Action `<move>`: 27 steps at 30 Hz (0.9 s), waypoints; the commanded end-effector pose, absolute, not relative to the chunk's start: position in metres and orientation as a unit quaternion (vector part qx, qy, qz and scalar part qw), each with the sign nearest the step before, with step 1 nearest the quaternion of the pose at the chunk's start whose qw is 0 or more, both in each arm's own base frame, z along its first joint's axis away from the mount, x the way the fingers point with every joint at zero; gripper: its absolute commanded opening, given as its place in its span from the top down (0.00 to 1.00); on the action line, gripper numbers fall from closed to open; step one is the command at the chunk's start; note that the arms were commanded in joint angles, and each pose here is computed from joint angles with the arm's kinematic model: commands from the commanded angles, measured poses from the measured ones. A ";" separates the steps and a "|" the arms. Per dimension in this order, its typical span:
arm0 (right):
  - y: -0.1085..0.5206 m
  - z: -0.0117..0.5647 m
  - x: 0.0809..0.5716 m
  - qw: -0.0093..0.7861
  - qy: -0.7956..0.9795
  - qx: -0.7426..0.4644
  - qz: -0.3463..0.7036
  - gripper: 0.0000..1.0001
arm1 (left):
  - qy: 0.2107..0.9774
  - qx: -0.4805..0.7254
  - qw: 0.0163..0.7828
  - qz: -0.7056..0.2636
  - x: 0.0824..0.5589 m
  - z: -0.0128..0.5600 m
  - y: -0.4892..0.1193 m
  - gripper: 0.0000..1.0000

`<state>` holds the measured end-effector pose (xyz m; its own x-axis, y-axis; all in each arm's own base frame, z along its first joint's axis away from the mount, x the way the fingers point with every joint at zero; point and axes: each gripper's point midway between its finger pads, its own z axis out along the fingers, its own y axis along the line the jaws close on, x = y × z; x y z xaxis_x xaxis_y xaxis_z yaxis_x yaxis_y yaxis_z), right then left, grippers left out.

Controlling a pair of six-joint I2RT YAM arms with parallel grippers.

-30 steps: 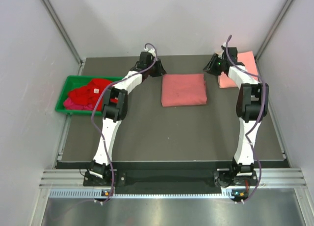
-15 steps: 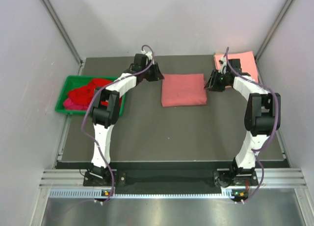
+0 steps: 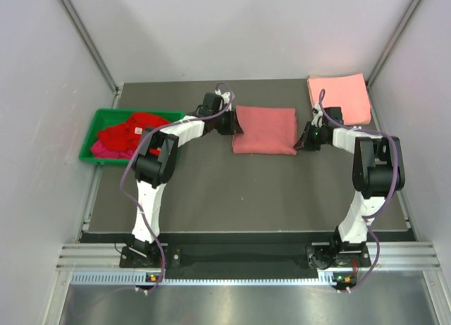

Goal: Fold and stack the t-shirts
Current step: Fold the tshirt

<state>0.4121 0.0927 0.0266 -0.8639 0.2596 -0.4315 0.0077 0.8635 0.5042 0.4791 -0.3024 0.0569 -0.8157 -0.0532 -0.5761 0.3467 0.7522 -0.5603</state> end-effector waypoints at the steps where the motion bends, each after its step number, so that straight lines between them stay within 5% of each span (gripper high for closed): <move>1: 0.086 0.034 0.421 0.291 0.925 0.069 0.237 1.00 | 0.865 0.106 0.330 -0.362 0.484 0.094 -0.312 0.73; 7: 0.080 0.057 0.421 0.301 0.924 0.066 0.227 0.97 | 0.870 0.117 0.343 -0.335 0.491 0.111 -0.308 0.73; 11: 0.085 0.087 0.417 0.305 0.920 0.054 0.242 0.71 | 0.865 0.132 0.340 -0.344 0.483 0.122 -0.316 0.73; 14: 0.092 0.098 0.420 0.299 0.920 0.040 0.250 0.63 | 0.864 0.142 0.338 -0.346 0.476 0.123 -0.323 0.72; 27: 0.109 0.055 0.423 0.247 0.941 0.020 0.230 0.58 | 0.867 0.167 0.298 -0.362 0.458 0.094 -0.357 0.72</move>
<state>0.4279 0.0995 0.0695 -0.8542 0.1982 -0.4808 -0.0565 0.8837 0.4647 0.4564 -0.3437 0.0833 -0.7898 0.0538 -0.6110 0.4598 0.7113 -0.5317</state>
